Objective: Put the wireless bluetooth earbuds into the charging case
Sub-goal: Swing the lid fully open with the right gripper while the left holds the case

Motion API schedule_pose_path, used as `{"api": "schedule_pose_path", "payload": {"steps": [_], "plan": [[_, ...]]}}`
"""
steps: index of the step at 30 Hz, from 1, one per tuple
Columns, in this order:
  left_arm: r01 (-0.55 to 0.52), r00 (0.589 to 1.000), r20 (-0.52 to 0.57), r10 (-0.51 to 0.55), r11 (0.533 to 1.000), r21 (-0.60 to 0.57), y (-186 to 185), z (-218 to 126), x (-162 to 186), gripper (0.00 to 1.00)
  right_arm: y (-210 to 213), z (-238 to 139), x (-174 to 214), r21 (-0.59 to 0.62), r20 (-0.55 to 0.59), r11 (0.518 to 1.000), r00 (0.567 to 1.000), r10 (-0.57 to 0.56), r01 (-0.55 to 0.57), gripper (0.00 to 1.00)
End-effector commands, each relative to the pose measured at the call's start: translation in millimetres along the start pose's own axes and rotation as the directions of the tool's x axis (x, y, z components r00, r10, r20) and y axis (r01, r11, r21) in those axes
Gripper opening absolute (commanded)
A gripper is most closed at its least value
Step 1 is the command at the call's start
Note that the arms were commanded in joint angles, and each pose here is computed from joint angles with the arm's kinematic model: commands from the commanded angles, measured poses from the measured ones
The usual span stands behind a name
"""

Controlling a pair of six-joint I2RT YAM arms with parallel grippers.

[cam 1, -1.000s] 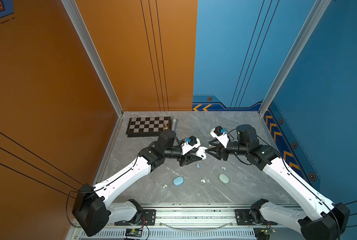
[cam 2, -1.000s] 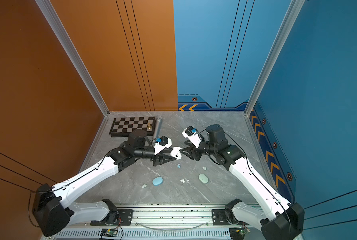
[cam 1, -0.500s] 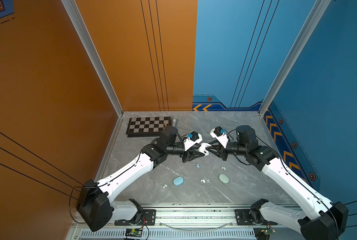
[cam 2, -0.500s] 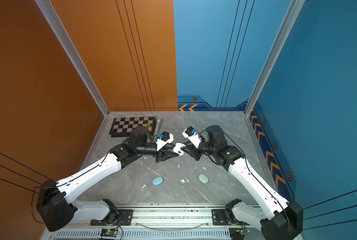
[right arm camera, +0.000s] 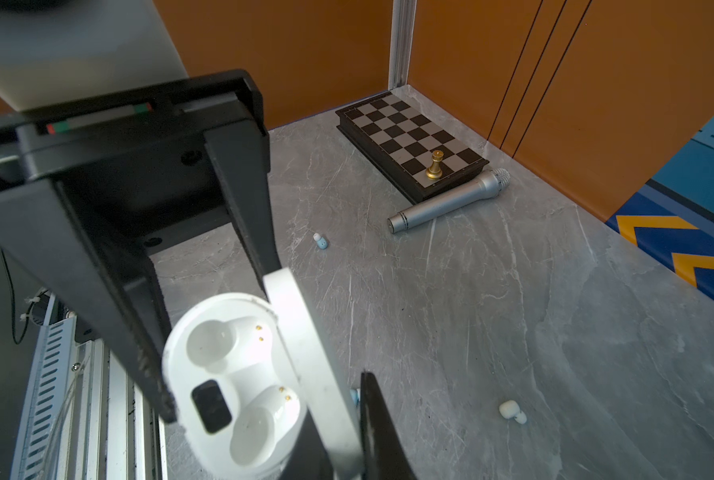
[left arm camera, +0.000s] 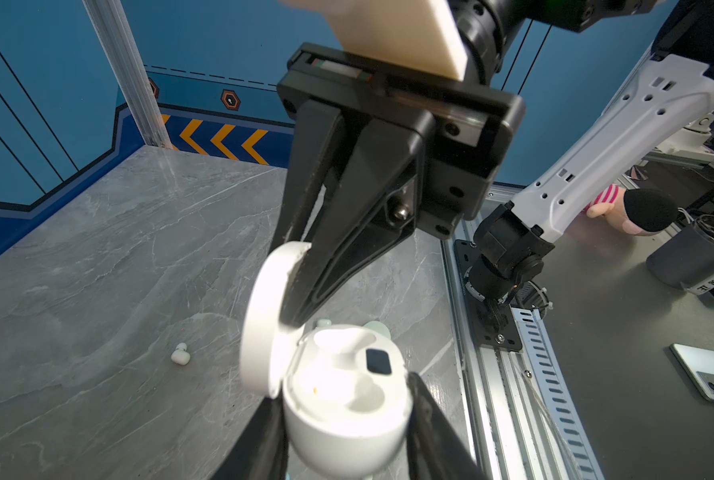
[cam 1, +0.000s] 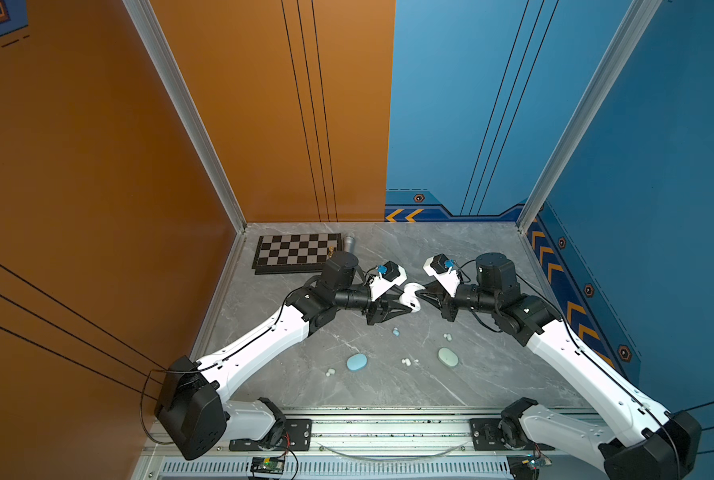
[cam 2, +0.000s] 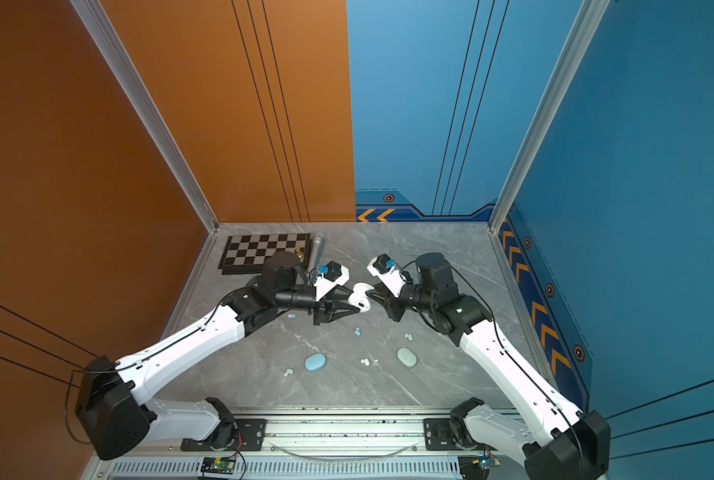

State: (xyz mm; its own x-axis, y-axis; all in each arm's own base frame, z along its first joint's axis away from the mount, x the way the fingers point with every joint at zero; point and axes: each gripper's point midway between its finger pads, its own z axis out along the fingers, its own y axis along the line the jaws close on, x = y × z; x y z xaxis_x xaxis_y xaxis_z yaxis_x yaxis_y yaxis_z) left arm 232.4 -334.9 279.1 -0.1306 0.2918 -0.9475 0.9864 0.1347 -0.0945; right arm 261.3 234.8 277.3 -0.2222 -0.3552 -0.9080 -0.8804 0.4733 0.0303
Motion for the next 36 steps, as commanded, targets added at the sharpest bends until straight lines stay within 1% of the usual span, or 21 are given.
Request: {"api": "schedule_pose_path", "payload": {"steps": [1, 2, 3, 4, 6, 7, 10, 13, 16, 18, 20, 22, 28, 32, 36], "plan": [[-0.020, 0.999, 0.036, 0.020, 1.000, -0.018, 3.1, -1.6, -18.2, 0.00, -6.7, -3.3, -0.9, 0.044, 0.011, 0.999, 1.000, -0.001, 0.001, 0.00], [-0.016, 0.999, 0.036, 0.016, 1.000, -0.024, 4.4, -1.7, -18.5, 0.07, -7.1, -3.9, -2.1, 0.048, 0.014, 0.999, 1.000, -0.004, 0.003, 0.00], [-0.010, 0.999, 0.034, 0.011, 0.999, -0.033, 6.3, -1.5, -17.8, 0.19, -8.4, -3.7, -1.8, 0.054, 0.013, 0.999, 1.000, -0.002, 0.002, 0.00], [-0.007, 0.999, 0.034, 0.008, 0.999, -0.041, 7.7, -2.2, -18.6, 0.29, -10.0, -4.2, -2.3, 0.065, 0.014, 0.998, 1.000, -0.004, 0.003, 0.00], [-0.001, 0.999, 0.033, 0.002, 0.998, -0.057, 11.2, -2.8, -18.7, 0.46, -13.9, -5.7, -2.8, 0.091, 0.013, 0.996, 1.000, -0.009, 0.008, 0.00], [-0.001, 0.999, 0.036, 0.003, 0.998, -0.064, 12.9, -4.2, -20.7, 0.52, -16.4, -6.7, -2.4, 0.108, 0.009, 0.994, 1.000, -0.015, 0.014, 0.00], [-0.009, 0.999, 0.040, 0.013, 0.995, -0.096, 18.0, -9.4, -27.3, 0.64, -23.8, -10.1, -1.4, 0.161, -0.005, 0.986, 0.999, -0.045, 0.045, 0.00], [-0.046, 0.998, 0.033, 0.051, 0.990, -0.132, 21.6, -15.9, -34.8, 0.71, -30.2, -13.1, -0.4, 0.204, -0.021, 0.976, 0.997, -0.068, 0.071, 0.00], [-0.095, 0.995, 0.010, 0.098, 0.981, -0.168, 26.6, -18.2, -41.6, 0.71, -32.0, -15.1, -2.9, 0.225, -0.025, 0.970, 0.995, -0.092, 0.095, 0.00], [-0.157, 0.987, -0.045, 0.152, 0.972, -0.174, 25.5, -14.9, -40.9, 0.69, -30.8, -14.7, -3.4, 0.225, -0.028, 0.968, 0.994, -0.103, 0.107, 0.00], [-0.240, 0.968, -0.114, 0.222, 0.953, -0.184, 27.1, -9.2, -37.0, 0.66, -28.4, -13.3, -2.9, 0.218, -0.031, 0.969, 0.993, -0.111, 0.115, 0.00], [-0.281, 0.956, -0.143, 0.256, 0.939, -0.198, 31.8, -4.8, -37.1, 0.62, -25.5, -11.4, -1.7, 0.207, -0.034, 0.971, 0.993, -0.116, 0.120, 0.00], [-0.329, 0.938, -0.166, 0.303, 0.930, -0.164, 30.7, 6.3, -39.7, 0.51, -18.3, -7.1, -4.9, 0.181, -0.027, 0.974, 0.991, -0.131, 0.134, 0.00], [-0.340, 0.932, -0.184, 0.311, 0.927, -0.156, 31.7, 10.2, -35.6, 0.44, -16.0, -6.1, -7.3, 0.174, -0.020, 0.975, 0.990, -0.137, 0.138, 0.00], [-0.347, 0.929, -0.187, 0.318, 0.925, -0.152, 33.1, 13.0, -35.4, 0.34, -14.1, -6.4, -8.3, 0.169, -0.015, 0.976, 0.990, -0.139, 0.140, 0.00]]}}
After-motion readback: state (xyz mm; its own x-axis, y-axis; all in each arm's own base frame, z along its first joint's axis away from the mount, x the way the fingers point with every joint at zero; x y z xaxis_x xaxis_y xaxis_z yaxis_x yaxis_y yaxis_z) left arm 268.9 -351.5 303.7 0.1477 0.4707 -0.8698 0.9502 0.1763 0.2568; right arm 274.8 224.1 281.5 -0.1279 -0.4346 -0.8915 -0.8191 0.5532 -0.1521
